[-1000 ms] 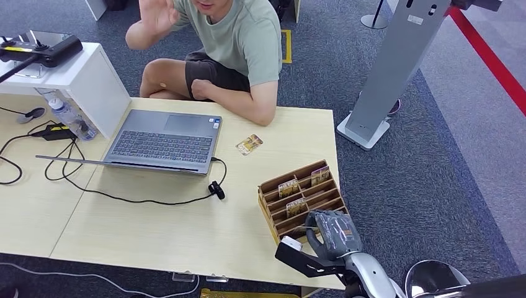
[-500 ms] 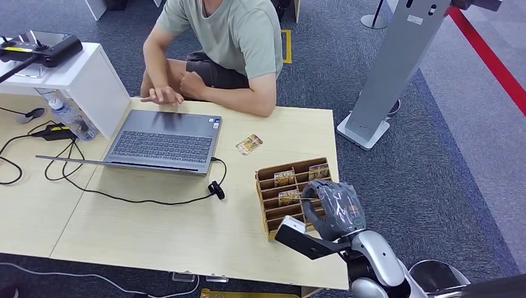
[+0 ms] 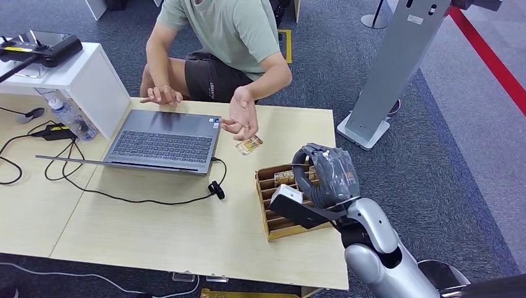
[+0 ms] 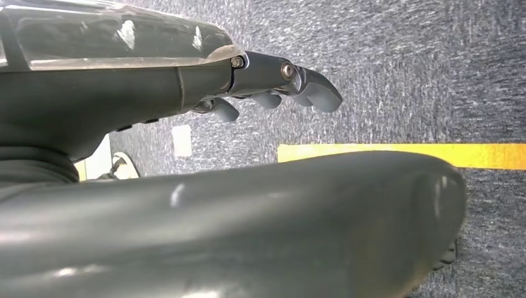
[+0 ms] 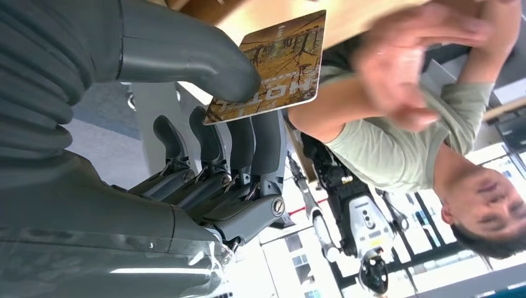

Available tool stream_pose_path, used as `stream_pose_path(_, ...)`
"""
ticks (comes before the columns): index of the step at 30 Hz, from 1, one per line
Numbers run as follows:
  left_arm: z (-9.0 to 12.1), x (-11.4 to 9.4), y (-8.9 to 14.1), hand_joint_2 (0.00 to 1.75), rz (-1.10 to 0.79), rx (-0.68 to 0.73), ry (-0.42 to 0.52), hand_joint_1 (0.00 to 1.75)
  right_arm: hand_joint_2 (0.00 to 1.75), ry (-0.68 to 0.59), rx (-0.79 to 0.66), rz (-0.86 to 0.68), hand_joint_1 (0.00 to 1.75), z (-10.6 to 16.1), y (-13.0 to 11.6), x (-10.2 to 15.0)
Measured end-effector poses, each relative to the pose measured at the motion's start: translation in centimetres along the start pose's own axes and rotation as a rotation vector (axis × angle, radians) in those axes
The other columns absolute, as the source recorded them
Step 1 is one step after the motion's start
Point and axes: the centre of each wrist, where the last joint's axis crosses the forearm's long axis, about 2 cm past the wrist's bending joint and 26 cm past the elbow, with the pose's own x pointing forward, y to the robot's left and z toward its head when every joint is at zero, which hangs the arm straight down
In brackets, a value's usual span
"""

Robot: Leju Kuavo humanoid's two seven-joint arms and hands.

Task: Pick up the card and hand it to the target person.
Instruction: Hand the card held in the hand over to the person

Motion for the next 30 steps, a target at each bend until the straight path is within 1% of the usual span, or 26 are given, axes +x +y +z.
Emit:
stream_pose_path(5, 0.0, 0.3, -0.1, 0.00, -0.019, -0.002, -0.005, 0.00, 1.75, -0.020, -0.032, 0.011, 1.36, -3.5, 0.6, -0.2)
stream_pose_path(10, 0.0, 0.3, -0.1, 0.00, -0.005, 0.002, 0.002, 0.00, 1.75, -0.050, -0.019, -0.004, 1.36, -6.5, 1.6, 0.3)
stream_pose_path(14, 0.0, 0.3, 0.0, 0.00, 0.008, 0.007, 0.009, 0.00, 1.75, -0.063, 0.000, -0.021, 1.36, -8.2, 2.4, 1.1)
stream_pose_path(18, 0.0, 0.3, 0.0, 0.00, 0.011, 0.009, 0.010, 0.00, 1.75, -0.054, 0.028, -0.028, 1.36, -8.8, 3.3, 1.6)
stream_pose_path(22, 0.0, 0.2, 0.0, 0.00, 0.010, 0.003, 0.013, 0.00, 1.75, -0.041, 0.050, -0.025, 0.00, -9.0, 4.1, 1.7)
stream_pose_path(30, 0.0, 0.2, -0.1, 0.00, -0.005, -0.010, 0.003, 0.00, 1.75, 0.004, 0.079, -0.005, 0.00, -8.8, 4.9, 1.3)
